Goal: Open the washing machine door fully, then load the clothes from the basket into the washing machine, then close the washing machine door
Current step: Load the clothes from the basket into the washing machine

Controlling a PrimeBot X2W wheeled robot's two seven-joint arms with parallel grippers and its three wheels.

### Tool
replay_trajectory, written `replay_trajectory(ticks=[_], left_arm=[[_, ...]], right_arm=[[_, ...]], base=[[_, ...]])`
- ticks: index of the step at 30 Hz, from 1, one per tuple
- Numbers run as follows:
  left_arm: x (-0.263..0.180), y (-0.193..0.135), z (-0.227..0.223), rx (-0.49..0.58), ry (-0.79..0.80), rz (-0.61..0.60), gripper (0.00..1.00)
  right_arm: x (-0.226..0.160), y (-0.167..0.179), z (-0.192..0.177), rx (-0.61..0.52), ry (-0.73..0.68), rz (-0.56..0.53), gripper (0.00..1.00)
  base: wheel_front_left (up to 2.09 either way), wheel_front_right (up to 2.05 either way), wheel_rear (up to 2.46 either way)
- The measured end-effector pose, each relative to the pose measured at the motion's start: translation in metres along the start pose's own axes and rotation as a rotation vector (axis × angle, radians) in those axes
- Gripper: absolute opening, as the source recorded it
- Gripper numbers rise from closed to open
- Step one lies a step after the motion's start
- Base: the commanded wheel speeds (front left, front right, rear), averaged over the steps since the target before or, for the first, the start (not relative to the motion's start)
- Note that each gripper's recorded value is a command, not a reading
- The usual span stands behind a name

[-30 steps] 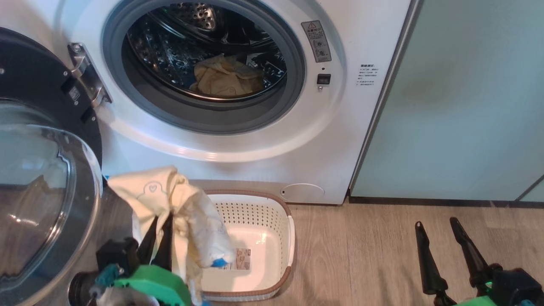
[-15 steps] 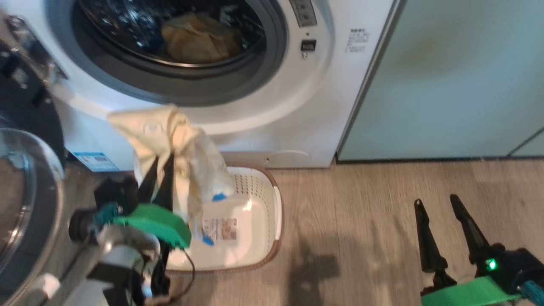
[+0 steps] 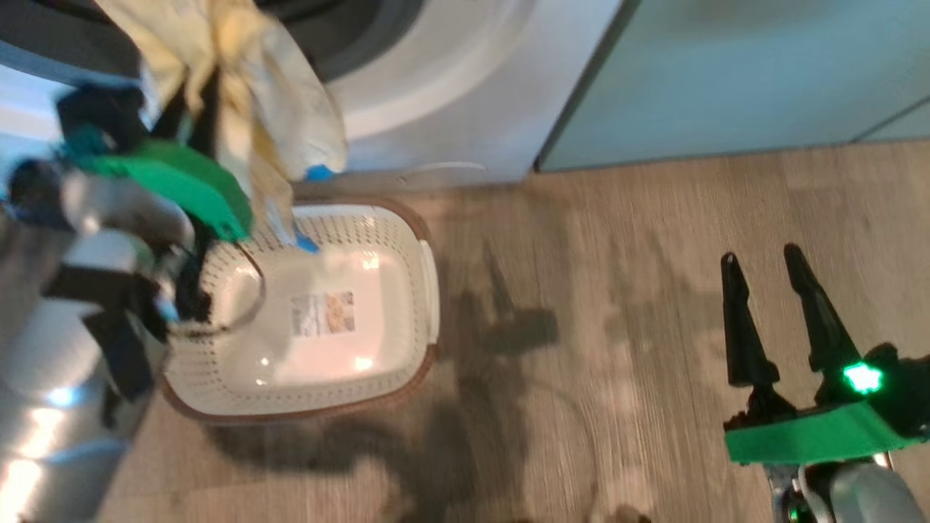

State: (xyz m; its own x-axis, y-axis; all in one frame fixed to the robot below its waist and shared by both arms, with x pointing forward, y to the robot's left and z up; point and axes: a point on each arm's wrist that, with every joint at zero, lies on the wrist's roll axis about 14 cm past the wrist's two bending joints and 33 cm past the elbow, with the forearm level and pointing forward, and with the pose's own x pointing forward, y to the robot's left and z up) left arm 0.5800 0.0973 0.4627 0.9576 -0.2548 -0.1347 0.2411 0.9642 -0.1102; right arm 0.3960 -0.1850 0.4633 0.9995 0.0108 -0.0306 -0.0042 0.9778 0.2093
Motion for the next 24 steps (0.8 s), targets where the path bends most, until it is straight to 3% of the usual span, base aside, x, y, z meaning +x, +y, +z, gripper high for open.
replay_trajectory(ticks=[13, 24], left_arm=[[0.103, 0.017, -0.036, -0.018, 0.229, -0.034, 0.0], [0.147, 0.026, -0.04, -0.012, 0.332, -0.026, 0.0]], right_arm=[[0.017, -0.03, -0.022, 0.05, 0.052, -0.09, 1.0], [0.015, -0.037, -0.031, 0.068, 0.084, -0.121, 1.0]], base=[[0.0, 0.0, 0.0], [0.0, 0.0, 0.0]])
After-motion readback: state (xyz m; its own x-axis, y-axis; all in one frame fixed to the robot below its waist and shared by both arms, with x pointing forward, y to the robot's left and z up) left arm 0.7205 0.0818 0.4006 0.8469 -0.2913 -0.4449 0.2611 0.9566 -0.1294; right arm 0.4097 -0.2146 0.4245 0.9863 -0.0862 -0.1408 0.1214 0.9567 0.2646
